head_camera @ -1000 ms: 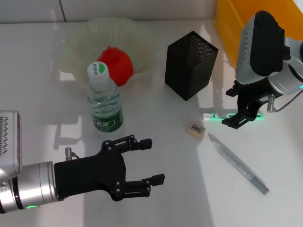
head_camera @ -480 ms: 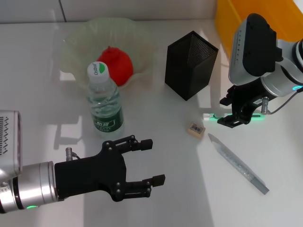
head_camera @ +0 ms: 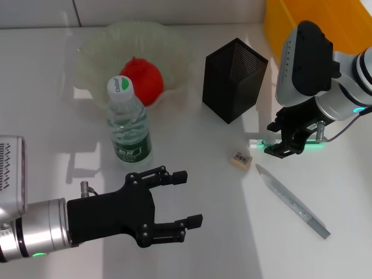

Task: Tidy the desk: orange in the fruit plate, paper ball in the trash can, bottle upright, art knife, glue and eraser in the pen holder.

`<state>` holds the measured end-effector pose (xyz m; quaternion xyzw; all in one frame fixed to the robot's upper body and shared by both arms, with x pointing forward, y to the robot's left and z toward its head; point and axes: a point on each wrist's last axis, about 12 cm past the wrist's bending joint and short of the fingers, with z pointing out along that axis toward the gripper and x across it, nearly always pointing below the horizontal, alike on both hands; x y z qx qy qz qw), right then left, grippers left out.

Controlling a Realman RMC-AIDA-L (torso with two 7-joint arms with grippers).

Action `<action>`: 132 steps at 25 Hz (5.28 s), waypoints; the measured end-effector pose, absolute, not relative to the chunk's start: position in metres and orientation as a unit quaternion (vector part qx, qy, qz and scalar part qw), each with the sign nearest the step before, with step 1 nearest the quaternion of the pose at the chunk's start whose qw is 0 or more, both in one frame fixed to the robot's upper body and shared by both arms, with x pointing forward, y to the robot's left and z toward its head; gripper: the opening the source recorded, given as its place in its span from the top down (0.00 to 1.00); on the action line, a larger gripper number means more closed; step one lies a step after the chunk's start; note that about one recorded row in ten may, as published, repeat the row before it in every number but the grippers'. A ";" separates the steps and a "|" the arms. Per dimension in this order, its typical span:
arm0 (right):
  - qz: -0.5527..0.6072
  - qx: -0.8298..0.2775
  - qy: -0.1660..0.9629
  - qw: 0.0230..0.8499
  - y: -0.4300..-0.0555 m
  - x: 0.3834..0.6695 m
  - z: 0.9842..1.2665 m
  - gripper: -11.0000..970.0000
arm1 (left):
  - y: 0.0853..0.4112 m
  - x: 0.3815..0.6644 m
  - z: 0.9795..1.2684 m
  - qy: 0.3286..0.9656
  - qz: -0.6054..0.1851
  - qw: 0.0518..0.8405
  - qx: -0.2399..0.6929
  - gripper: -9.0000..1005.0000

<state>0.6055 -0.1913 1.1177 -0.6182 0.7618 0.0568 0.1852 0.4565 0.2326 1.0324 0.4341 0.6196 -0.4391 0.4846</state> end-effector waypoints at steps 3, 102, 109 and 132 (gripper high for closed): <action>0.061 -0.619 0.761 0.184 -0.189 0.606 1.117 0.49 | 0.233 0.456 1.032 0.620 -0.439 0.485 0.433 0.19; 0.307 -0.344 0.691 0.556 -0.248 0.601 1.170 0.33 | 0.236 0.457 1.034 0.621 -0.439 0.486 0.430 0.19; 0.250 -0.384 0.776 0.432 -0.236 0.586 1.223 0.16 | 0.238 0.454 1.033 0.623 -0.440 0.485 0.428 0.19; 0.092 -0.459 0.880 0.082 -0.139 0.598 1.171 0.17 | 0.236 0.456 1.034 0.624 -0.443 0.482 0.427 0.19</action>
